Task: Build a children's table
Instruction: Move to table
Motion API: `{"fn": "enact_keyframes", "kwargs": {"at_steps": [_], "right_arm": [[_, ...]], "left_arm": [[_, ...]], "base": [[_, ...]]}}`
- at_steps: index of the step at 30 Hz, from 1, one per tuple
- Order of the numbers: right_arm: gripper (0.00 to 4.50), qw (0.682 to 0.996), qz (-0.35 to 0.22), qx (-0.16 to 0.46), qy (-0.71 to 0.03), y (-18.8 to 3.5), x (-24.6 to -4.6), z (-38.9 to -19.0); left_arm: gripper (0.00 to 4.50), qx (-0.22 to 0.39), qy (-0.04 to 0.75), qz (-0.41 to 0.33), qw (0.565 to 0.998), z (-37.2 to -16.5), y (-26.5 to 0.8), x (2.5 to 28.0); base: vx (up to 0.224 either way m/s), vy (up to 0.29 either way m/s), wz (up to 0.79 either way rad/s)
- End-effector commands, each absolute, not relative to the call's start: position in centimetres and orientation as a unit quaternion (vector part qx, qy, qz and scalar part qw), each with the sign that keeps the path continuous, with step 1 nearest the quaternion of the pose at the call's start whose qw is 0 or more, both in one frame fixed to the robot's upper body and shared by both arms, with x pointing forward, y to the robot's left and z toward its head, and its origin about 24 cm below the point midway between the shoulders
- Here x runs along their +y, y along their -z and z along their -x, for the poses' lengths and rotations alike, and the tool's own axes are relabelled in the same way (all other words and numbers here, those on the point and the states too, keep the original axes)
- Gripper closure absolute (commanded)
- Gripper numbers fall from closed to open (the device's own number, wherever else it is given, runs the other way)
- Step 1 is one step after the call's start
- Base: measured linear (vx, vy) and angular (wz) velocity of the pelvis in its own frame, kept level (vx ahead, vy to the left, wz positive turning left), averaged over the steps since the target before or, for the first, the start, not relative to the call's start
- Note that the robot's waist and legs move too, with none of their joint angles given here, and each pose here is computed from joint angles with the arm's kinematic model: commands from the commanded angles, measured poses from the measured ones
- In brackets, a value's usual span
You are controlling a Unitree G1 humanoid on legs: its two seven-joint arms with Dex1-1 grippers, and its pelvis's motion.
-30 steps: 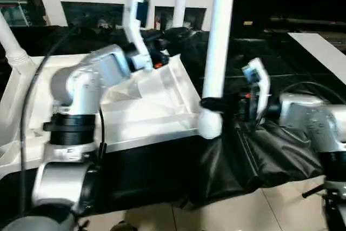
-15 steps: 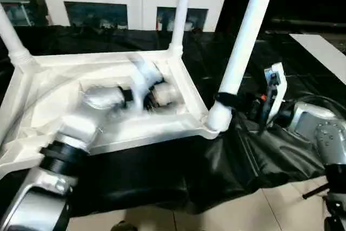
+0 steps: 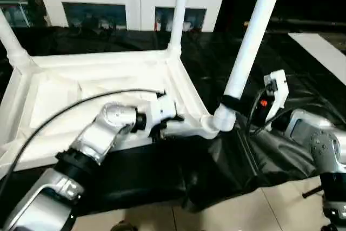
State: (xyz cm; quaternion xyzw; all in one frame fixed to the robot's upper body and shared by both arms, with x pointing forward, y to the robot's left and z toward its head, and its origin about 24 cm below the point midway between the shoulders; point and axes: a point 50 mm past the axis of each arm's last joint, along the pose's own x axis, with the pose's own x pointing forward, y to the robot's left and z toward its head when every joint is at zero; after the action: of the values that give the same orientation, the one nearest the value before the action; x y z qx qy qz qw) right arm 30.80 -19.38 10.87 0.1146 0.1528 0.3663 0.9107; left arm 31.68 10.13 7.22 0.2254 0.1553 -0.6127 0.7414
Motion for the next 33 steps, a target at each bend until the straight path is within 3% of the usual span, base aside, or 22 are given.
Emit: {"fn": "enact_keyframes", "kwargs": {"at_steps": [1,10,21,26,27,33], "right_arm": [[2.63,0.921,-0.077,0.136,-0.356,-11.4,-19.6,-30.8],[2.64,0.937,-0.057,0.098,-0.332,-11.5,-19.2,-30.9],[2.64,0.949,-0.053,0.078,-0.301,-11.4,-19.3,-30.8],[2.64,0.948,-0.055,0.077,-0.303,-11.4,-19.2,-30.8],[2.64,0.948,-0.055,0.077,-0.303,-11.4,-19.1,-30.8],[2.64,0.949,-0.061,0.065,-0.301,-11.8,-19.1,-30.7]], "left_arm": [[1.76,0.158,0.602,-0.255,0.740,-32.4,-7.2,9.7],[2.48,0.175,0.570,-0.254,0.762,-33.6,-6.5,9.6],[3.51,0.201,0.588,-0.278,0.732,-33.1,-5.5,9.9],[3.72,0.210,0.593,-0.303,0.716,-33.0,-5.6,10.2],[3.96,0.211,0.593,-0.307,0.713,-32.9,-5.6,10.3],[4.08,0.184,0.578,-0.288,0.741,-33.2,-6.1,10.1]], "base": [[0.000,0.000,0.00],[0.000,0.000,0.00],[0.000,0.000,0.00],[0.000,0.000,0.00],[0.000,0.000,0.00],[0.000,0.000,0.00]]}}
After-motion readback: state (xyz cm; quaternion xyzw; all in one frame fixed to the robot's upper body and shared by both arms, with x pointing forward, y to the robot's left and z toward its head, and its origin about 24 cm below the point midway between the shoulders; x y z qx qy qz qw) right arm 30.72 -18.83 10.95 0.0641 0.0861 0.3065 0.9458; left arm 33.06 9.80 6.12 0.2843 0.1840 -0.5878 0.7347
